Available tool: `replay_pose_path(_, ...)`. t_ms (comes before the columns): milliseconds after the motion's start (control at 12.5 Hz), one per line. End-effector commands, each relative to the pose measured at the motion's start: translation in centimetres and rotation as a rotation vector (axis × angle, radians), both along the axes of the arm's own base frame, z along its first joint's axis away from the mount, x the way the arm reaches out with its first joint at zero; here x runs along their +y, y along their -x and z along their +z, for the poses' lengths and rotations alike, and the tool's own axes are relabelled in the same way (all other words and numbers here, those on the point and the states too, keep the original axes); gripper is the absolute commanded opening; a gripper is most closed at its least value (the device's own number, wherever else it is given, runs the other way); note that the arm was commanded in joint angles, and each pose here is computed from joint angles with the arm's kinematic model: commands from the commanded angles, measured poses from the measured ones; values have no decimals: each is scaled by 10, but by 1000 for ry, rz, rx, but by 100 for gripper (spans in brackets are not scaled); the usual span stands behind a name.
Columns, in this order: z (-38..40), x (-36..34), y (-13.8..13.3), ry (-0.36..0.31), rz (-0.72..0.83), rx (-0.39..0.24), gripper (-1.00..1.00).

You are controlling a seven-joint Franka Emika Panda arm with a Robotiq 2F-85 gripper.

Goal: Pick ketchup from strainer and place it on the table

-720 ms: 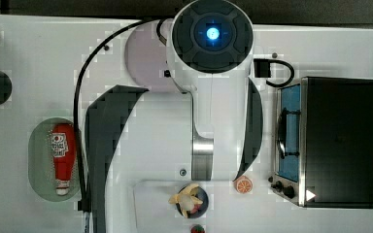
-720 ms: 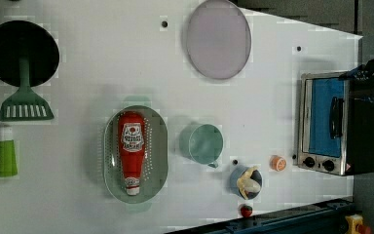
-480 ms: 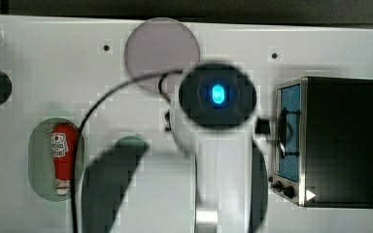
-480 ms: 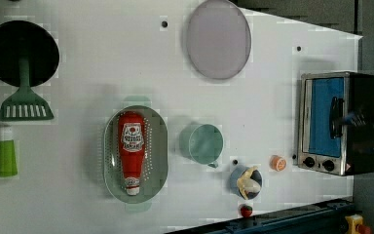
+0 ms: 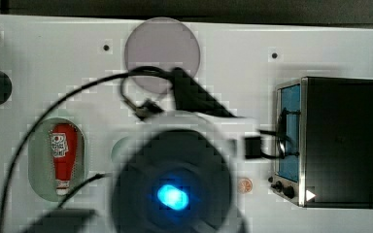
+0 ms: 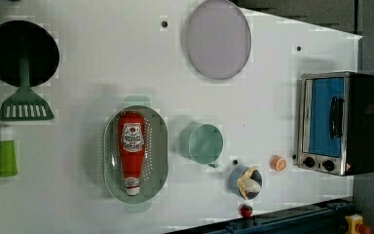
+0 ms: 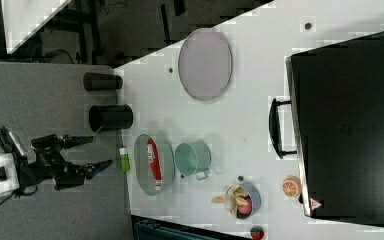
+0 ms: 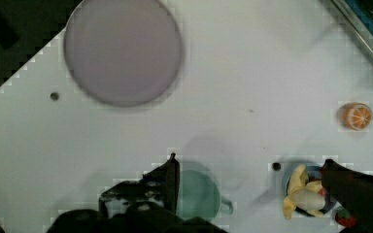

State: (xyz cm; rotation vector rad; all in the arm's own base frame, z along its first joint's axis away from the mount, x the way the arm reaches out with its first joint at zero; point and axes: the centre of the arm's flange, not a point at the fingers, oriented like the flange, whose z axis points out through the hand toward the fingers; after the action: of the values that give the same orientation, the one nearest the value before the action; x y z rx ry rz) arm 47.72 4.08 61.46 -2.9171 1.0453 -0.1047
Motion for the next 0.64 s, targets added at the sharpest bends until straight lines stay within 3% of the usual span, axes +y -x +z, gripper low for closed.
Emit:
replay_pose_path(80, -75, 108, -3, 15, 168, 140, 100)
replay_pose_path(640, -145, 273, 28, -16, 424, 74, 100)
